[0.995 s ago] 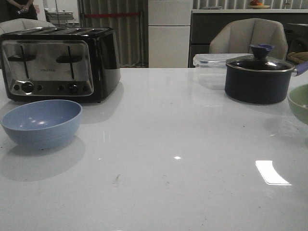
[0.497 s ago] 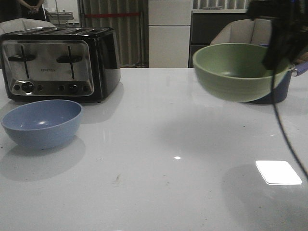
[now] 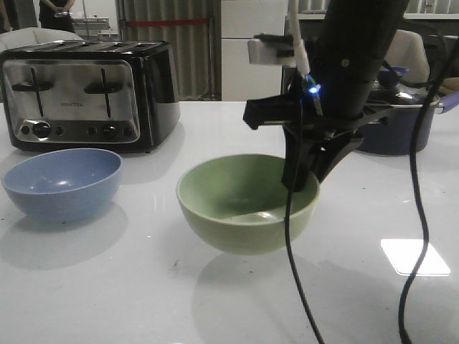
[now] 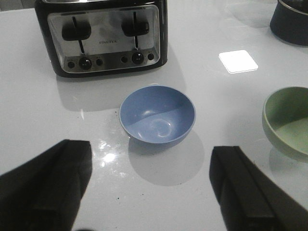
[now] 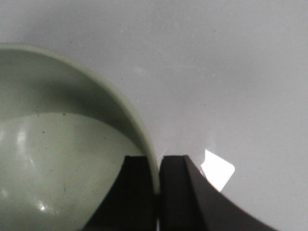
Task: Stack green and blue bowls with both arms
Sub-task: 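Lift the green bowl with the right gripper and carry it toward table center, then lower the green bowl onto the table, open the right gripper, withdraw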
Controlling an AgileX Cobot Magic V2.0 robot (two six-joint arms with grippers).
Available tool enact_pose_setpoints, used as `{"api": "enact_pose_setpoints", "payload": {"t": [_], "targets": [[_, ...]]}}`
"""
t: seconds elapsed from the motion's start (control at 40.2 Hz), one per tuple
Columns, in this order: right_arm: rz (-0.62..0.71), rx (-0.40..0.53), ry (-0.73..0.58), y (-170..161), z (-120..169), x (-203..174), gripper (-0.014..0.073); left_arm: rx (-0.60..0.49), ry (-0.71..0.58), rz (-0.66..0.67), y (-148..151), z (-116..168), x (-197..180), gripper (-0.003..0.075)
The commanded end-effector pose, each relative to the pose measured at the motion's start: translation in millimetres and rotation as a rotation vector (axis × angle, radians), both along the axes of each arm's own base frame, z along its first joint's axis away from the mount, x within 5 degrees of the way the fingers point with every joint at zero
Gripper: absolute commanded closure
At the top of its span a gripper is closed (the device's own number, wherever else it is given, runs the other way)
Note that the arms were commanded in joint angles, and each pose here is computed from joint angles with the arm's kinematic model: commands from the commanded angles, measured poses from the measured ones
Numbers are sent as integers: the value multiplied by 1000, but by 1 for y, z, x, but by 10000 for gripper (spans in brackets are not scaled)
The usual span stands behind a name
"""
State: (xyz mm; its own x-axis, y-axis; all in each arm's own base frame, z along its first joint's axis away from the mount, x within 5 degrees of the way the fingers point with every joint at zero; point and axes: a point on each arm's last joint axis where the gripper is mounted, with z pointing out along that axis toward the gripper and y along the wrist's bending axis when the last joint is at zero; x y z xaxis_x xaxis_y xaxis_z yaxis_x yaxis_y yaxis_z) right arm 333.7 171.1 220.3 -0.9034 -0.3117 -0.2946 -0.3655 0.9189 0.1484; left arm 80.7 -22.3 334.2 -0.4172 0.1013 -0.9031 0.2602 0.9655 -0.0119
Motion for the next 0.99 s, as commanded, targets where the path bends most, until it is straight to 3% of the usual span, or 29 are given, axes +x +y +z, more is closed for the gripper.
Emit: {"api": "enact_pose_setpoints", "payload": {"t": [0.0,0.249,0.622,0.846,0.97], "targets": [[4,38,-68,3,16,4,511,-34,-104,-9,-2,17,3,160],[3,28,-48,4,7,6,491,-34,-104,-9,-2,17,3,160],[3,30,-52,4,8,7,230,-34,-104,-9,-2,17,3,160],[1,34,-68,3,10,8,200,-34,-104,-9,-2,17,3,160],[9,38,-133,0,29,4,200,-38,-116,-10,-2,18,4,160]]}}
